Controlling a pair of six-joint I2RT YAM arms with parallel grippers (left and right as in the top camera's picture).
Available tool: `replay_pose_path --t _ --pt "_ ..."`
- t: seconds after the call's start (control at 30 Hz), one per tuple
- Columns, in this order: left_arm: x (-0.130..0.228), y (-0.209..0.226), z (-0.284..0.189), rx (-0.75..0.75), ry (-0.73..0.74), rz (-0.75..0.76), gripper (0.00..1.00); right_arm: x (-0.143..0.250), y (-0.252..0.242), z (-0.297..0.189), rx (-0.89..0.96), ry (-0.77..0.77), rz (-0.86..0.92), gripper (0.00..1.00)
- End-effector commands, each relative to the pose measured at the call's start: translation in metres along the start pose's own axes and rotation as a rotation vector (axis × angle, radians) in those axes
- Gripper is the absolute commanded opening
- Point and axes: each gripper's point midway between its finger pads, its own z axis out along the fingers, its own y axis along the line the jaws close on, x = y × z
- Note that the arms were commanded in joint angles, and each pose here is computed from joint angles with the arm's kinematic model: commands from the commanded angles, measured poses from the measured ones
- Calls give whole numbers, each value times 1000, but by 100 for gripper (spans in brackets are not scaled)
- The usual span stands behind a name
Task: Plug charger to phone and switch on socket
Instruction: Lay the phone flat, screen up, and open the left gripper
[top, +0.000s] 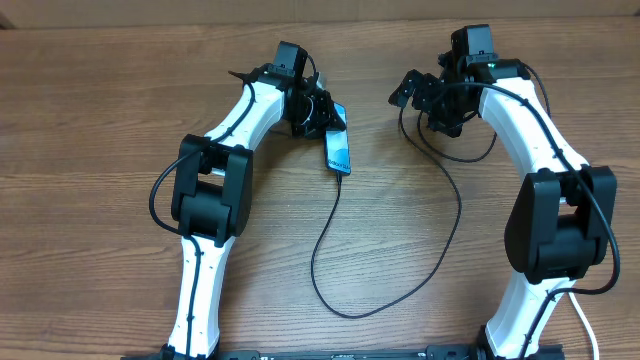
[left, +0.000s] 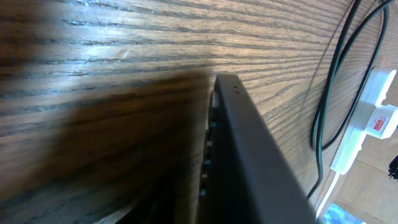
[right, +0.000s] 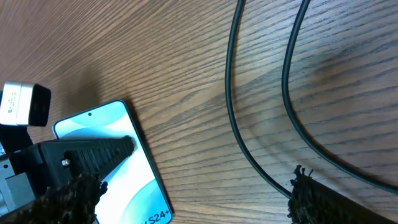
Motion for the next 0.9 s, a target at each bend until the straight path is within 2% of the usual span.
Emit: replay_pose_path --t 0.0,0.6,0.77,0.87 --pt "3 0 3 13 15 -7 32 -5 8 -13 -12 -33 -23 100" --pt "6 6 3 -14 23 -23 45 -5 8 -13 -12 -33 -24 100" --pt "6 9 1 -18 26 -38 62 -5 9 -13 -12 -33 -24 100" --pt "6 16 -1 -47 25 -62 78 -5 9 -13 -12 -33 -32 100"
